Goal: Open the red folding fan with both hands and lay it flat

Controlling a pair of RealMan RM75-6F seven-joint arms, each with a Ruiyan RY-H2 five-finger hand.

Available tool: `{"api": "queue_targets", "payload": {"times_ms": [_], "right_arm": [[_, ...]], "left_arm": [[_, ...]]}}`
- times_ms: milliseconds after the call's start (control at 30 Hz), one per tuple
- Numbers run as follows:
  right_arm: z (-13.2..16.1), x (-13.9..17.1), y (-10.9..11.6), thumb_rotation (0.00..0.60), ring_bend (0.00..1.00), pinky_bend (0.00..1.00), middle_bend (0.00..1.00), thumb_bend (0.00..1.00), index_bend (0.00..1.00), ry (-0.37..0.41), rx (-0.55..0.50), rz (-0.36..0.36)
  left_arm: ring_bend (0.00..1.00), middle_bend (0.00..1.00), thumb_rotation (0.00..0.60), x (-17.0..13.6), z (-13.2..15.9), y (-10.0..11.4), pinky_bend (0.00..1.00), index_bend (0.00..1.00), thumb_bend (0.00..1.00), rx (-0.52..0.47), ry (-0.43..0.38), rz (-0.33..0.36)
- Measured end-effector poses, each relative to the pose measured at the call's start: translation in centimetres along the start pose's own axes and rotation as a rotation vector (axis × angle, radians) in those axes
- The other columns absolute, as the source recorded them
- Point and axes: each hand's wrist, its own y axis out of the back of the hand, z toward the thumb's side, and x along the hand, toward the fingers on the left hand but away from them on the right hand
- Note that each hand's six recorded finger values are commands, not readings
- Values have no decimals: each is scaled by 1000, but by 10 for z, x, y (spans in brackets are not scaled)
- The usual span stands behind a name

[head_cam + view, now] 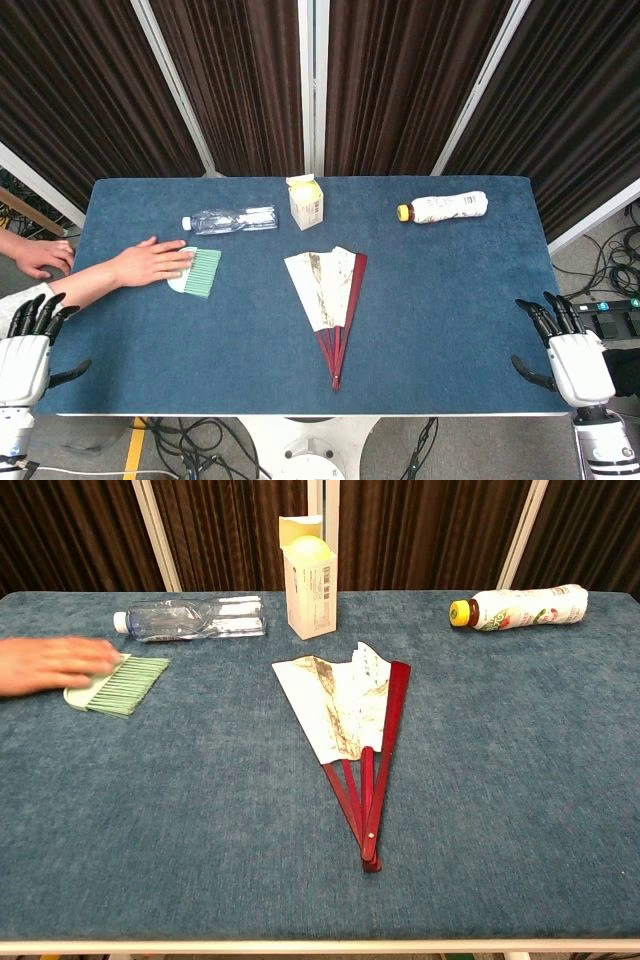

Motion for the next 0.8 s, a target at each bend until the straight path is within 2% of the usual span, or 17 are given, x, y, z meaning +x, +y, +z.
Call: {"api": "queue_targets", "payload": {"times_ms": [567,667,800], "right_arm": [[4,-5,-3,600,0,15,199,148,142,23,4,19],[10,-13,-8,600,0,16,200,148,144,49,9,44],[27,-37,-19,600,0,22,217,142,197,128,28,108]], "left_arm": [[14,99,600,2,0,-2,78,212,0,0,3,-13],[14,99,600,3,0,-2,78,213,0,-1,2,-14],[14,99,600,4,1,-1,78,219,0,2,-3,-10]]}}
